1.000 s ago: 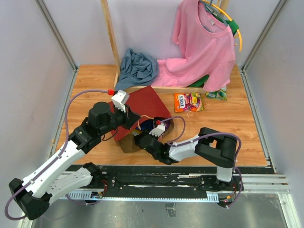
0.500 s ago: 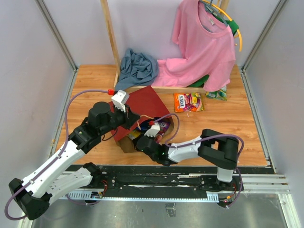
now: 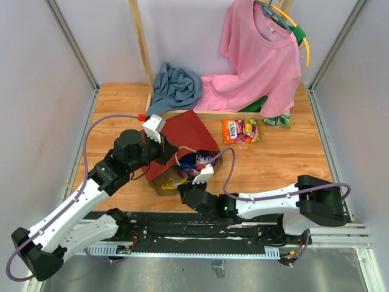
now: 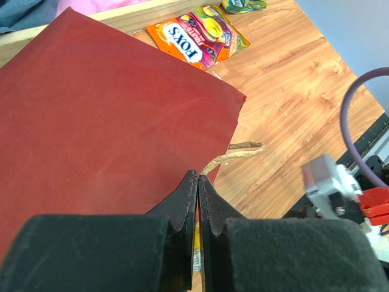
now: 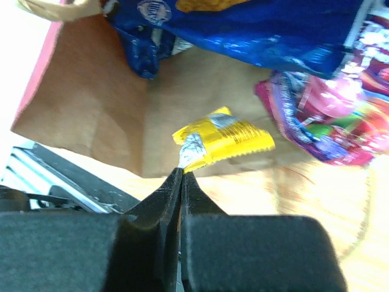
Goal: Take the snacks out of the paper bag
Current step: Take out the snack from the paper bag.
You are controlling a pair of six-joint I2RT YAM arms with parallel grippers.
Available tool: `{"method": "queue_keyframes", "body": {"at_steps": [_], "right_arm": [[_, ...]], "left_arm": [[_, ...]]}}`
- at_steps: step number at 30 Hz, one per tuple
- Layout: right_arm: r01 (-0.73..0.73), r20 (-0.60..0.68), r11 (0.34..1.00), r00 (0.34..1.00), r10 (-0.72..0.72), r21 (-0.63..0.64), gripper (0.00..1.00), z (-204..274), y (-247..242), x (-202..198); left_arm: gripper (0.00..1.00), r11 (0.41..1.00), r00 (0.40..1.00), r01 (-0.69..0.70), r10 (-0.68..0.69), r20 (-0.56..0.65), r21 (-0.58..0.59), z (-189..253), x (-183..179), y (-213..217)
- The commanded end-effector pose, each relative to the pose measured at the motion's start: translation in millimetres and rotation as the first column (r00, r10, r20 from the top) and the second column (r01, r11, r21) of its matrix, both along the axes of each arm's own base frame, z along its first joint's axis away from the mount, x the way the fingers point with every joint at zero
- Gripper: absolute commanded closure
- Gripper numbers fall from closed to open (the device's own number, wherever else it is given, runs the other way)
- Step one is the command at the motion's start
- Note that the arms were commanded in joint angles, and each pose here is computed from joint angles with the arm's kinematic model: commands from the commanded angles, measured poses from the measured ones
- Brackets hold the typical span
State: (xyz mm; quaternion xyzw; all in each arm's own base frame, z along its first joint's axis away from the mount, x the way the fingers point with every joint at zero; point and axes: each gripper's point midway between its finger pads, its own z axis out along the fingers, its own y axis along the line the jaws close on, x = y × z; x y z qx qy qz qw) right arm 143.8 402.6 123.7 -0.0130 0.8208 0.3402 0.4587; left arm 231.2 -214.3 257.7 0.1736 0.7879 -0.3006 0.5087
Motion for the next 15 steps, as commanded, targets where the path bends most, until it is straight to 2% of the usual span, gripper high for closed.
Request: {"method": "queue_keyframes", "body": {"at_steps": [1,8,15], "right_arm": [[0.096,0.093,0.991,0.992,-0.087,-0.093,0.99,11,-42,0],[0.295,0.247,0.95,0.932,-0.264,-0.1,0.99,64,-117,14],[0.524,0.401,0.849,0.794,-0.457,-0.069,0.99,102,-207,34]], "left_arm": [[0.94,1.0,0.999,-0.013,0.013,0.036,0.002,14,3,1],[0.94,0.999,0.999,-0.03,0.029,0.031,0.012,11,6,3],[0.94,0.999,0.999,-0.037,0.037,0.022,0.017,8,8,3]]}}
